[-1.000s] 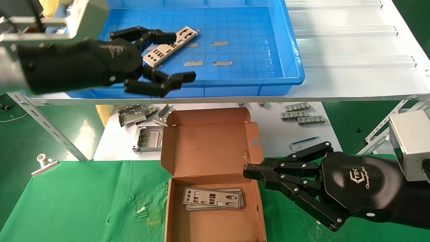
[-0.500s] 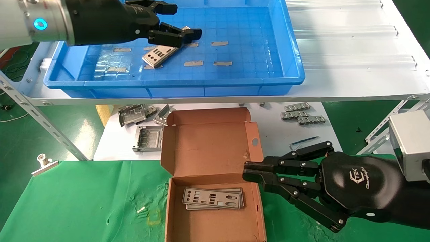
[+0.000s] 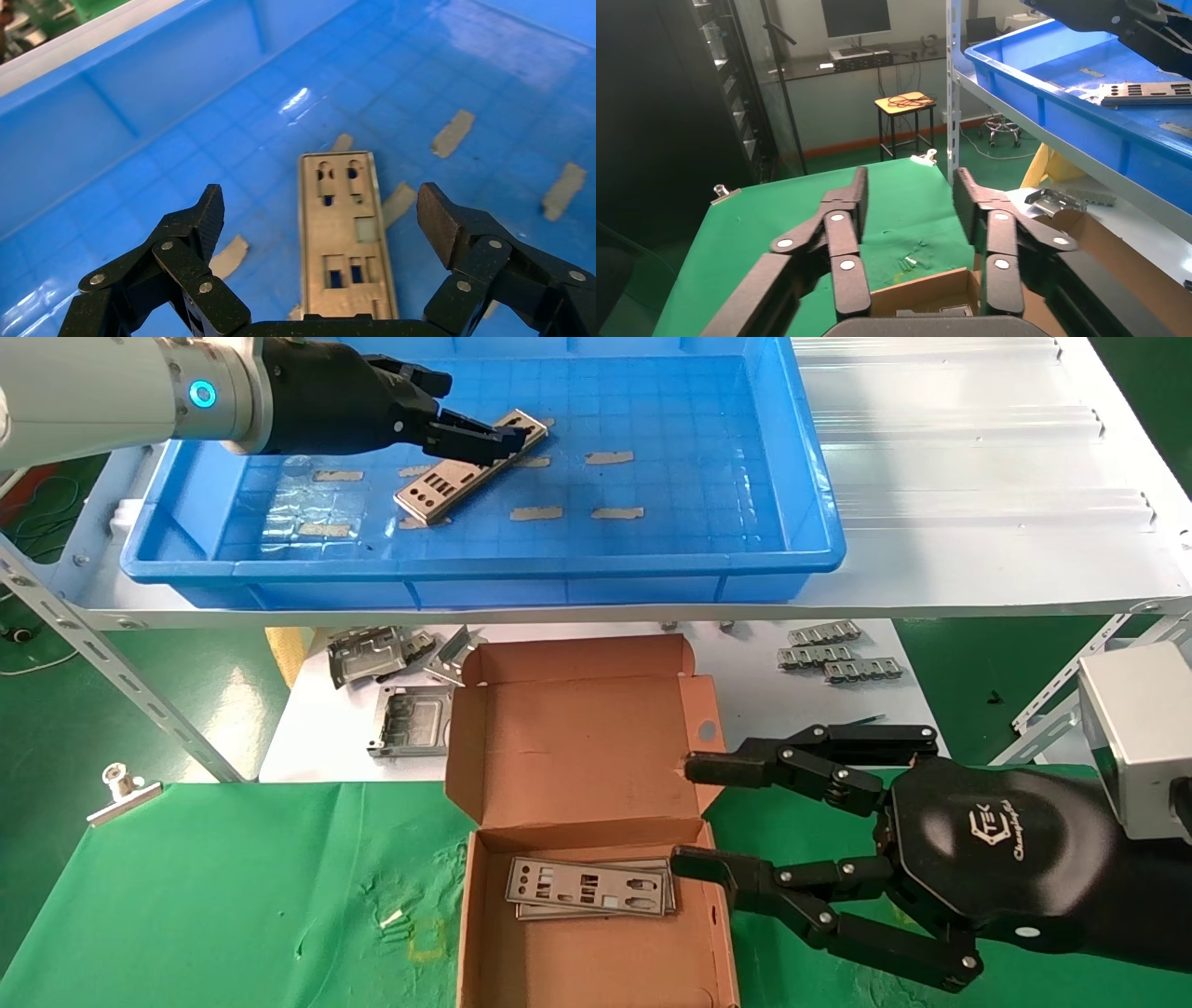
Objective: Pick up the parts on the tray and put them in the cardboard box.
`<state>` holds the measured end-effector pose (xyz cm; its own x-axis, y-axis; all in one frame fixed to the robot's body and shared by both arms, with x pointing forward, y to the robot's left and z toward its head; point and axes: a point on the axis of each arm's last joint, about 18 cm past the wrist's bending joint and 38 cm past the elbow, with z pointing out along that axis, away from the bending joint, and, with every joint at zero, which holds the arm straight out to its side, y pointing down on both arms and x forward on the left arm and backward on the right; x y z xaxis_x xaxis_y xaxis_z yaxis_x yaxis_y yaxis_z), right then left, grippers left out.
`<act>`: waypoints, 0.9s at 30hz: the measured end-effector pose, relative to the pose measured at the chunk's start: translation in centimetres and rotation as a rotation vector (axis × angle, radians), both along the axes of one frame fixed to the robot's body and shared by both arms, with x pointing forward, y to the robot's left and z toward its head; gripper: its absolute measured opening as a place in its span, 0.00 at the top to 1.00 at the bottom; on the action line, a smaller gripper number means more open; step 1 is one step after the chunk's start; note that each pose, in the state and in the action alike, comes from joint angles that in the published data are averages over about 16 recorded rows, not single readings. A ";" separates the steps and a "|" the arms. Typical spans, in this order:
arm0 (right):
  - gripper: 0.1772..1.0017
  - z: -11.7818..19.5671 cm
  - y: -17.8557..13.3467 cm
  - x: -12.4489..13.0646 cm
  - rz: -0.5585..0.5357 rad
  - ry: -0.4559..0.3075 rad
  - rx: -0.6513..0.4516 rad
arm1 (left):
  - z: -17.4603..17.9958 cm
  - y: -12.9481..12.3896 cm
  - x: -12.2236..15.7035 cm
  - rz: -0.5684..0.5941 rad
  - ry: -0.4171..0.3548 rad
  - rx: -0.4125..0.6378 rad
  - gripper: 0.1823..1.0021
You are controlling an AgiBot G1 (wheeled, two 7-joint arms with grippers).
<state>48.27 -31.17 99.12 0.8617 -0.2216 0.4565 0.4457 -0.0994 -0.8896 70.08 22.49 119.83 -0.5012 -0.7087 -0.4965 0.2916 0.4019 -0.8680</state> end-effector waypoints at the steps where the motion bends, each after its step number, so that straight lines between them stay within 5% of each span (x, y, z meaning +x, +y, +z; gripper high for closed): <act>1: 0.66 0.0 0.0 0.0 0.000 0.000 0.000 | 0.0 0.0 0.1 0.007 0.002 0.002 0.00; 14: 0.29 0.0 0.0 0.0 0.000 0.000 0.000 | -0.2 -0.2 0.0 0.014 0.024 0.028 0.00; 27: 0.06 0.0 0.0 0.0 -0.001 0.000 0.000 | -0.6 -0.6 0.3 0.031 0.044 0.032 0.00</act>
